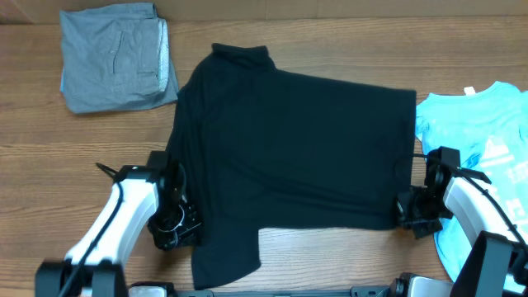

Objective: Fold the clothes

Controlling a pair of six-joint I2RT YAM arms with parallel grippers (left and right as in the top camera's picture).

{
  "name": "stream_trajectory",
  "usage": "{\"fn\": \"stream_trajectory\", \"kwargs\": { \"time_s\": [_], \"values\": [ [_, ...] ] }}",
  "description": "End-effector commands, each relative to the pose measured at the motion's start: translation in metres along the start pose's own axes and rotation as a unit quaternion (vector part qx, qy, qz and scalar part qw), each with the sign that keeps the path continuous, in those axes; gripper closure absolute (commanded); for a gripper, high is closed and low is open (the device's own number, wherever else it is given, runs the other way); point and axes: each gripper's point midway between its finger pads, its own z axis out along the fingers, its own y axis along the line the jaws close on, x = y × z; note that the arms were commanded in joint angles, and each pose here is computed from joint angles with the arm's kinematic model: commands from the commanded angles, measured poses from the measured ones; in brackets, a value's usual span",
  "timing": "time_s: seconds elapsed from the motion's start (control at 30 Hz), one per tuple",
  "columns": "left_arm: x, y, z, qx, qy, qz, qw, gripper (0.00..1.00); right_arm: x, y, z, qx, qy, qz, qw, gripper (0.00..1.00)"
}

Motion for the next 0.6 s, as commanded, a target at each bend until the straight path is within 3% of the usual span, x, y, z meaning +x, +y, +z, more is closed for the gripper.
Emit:
{"fn": "stream_trajectory", "kwargs": {
  "time_s": [0.0, 0.47, 0.53, 0.57],
  "values": [
    [0.000, -0.014, -0.028, 0.031, -0.045, 0.026, 0.998, 0.96, -0.002, -0.009, -0.009, 0.025, -0.006, 0.026, 0.999, 0.96],
    [0.012, -0.020, -0.057, 0.067, -0.104, 0.037, 0.992, 0.96, 0.004, -0.026, -0.041, 0.031, -0.025, 0.034, 0.999, 0.95],
    [0.010, -0.021, -0.059, 0.069, -0.108, 0.038, 0.991, 0.96, 0.003, -0.026, -0.044, 0.034, -0.028, 0.024, 0.999, 0.92],
    [0.010, -0.021, -0.060, 0.069, -0.109, 0.039, 0.991, 0.96, 0.003, -0.026, -0.044, 0.034, -0.028, 0.021, 0.999, 0.76]
  ]
}}
